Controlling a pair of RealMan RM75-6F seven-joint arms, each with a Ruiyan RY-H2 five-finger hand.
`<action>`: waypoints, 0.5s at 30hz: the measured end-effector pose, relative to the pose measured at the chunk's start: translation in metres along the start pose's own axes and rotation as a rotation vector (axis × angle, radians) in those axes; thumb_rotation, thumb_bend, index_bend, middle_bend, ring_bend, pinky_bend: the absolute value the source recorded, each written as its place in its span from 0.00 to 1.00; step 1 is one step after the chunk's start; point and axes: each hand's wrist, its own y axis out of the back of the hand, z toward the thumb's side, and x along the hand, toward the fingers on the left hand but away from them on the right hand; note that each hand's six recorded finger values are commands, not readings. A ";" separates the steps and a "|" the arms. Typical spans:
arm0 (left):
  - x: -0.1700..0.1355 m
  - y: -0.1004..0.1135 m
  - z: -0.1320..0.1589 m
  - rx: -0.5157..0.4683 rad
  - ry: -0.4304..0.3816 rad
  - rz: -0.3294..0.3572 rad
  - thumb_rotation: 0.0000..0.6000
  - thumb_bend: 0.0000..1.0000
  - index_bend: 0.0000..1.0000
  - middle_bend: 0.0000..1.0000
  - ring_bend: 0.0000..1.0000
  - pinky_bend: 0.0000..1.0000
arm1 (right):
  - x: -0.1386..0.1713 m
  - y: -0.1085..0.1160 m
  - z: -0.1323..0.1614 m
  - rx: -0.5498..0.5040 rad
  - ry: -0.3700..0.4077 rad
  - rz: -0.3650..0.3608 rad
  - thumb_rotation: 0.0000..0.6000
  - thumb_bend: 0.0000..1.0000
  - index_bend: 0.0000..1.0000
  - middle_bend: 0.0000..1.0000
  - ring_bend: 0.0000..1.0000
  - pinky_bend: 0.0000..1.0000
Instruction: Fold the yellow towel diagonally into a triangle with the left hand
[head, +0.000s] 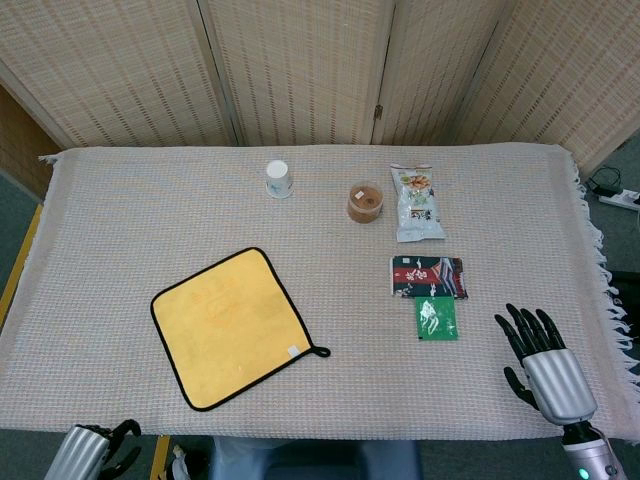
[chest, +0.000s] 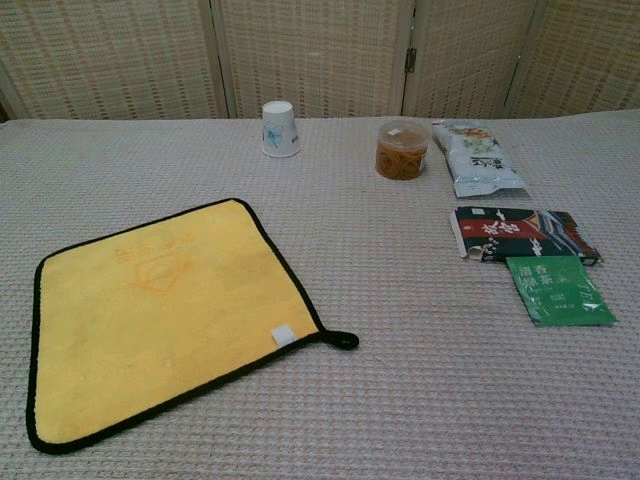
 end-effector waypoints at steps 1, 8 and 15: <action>0.002 -0.004 0.001 -0.005 -0.002 0.008 1.00 0.32 0.53 1.00 1.00 1.00 | 0.000 0.000 0.000 0.000 0.001 0.000 1.00 0.46 0.00 0.00 0.00 0.00; 0.022 -0.026 0.007 0.009 -0.022 0.038 1.00 0.32 0.53 1.00 1.00 1.00 | 0.000 0.000 0.000 -0.003 0.001 0.001 1.00 0.46 0.00 0.00 0.00 0.00; 0.043 -0.047 0.017 0.022 -0.049 0.051 1.00 0.32 0.53 1.00 1.00 1.00 | 0.000 0.001 -0.002 -0.005 -0.004 0.000 1.00 0.46 0.00 0.00 0.00 0.00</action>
